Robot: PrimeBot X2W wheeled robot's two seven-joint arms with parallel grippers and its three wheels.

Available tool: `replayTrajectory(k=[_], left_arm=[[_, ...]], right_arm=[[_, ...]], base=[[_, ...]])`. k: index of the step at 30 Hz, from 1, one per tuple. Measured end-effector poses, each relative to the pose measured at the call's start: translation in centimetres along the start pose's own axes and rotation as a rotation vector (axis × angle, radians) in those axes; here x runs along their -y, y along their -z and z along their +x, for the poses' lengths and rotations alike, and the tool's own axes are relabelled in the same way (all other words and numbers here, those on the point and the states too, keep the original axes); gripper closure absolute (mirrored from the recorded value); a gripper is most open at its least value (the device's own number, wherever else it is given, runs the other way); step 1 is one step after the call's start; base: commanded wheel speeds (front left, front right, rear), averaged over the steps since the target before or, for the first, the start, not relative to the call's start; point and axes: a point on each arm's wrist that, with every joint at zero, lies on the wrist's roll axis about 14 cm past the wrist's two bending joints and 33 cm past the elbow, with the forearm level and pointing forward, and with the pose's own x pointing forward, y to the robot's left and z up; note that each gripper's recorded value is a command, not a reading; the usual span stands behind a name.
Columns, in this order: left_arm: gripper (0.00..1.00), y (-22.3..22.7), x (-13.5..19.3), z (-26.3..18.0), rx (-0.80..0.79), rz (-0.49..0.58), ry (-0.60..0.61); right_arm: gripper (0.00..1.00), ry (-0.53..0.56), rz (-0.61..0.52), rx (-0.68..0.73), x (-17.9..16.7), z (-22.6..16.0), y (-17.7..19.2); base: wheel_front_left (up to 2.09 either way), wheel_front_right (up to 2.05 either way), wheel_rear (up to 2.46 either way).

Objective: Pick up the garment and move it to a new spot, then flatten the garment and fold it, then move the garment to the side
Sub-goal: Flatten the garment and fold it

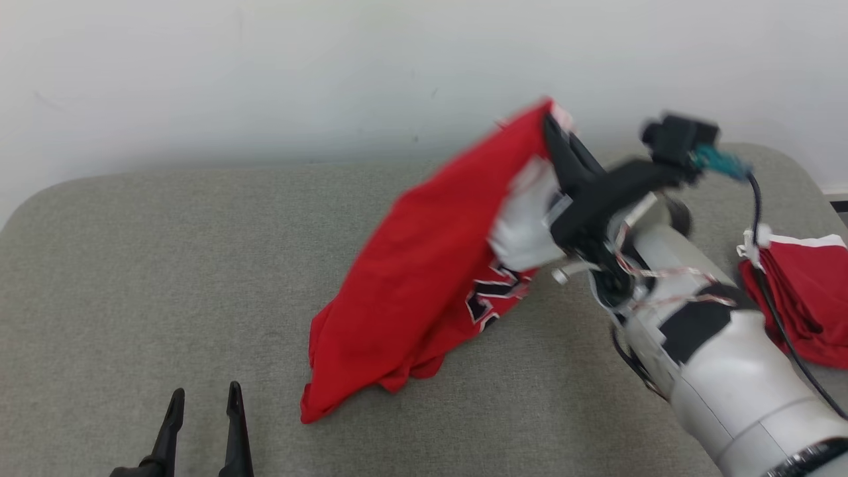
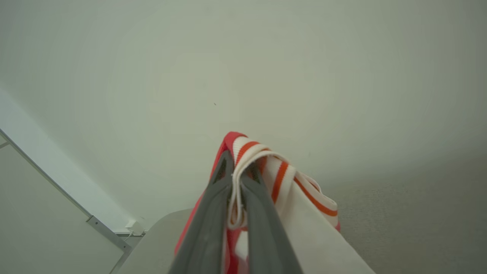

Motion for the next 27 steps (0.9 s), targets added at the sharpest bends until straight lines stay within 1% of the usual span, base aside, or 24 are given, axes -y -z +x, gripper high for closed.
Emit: replayTrajectory(k=[2,7,9,13,18,22,27], left_arm=[[0.0,0.0,0.1,0.1,-0.001,0.0,0.003],[0.0,0.3,0.6,0.4,-0.006,-0.002,0.019],[0.0,0.3,1.0,0.5,-0.008,-0.003,0.029],[0.0,0.5,1.7,0.9,-0.013,-0.005,0.048],[0.0,0.6,2.3,1.2,-0.014,-0.009,0.067],[0.0,0.5,2.3,1.4,-0.011,-0.009,0.07],[0.0,0.3,2.2,1.3,-0.004,-0.007,0.066]], right_arm=[[1.0,0.099,0.002,-0.021,3.6,-1.5,1.2],[1.0,0.295,0.0,-0.042,10.7,-5.5,2.8],[1.0,0.354,0.008,-0.049,12.6,-7.0,3.4],[1.0,0.43,0.03,-0.072,14.7,-9.4,4.9],[1.0,0.449,0.041,-0.081,15.2,-10.4,5.7],[1.0,0.384,0.023,-0.055,13.6,-9.6,5.2],[1.0,0.262,0.07,0.007,10.3,-8.7,3.6]], base=[[0.0,0.0,0.0],[0.0,0.0,0.0],[0.0,0.0,0.0],[0.0,0.0,0.0],[0.0,0.0,0.0],[0.0,0.0,0.0],[0.0,0.0,0.0]])
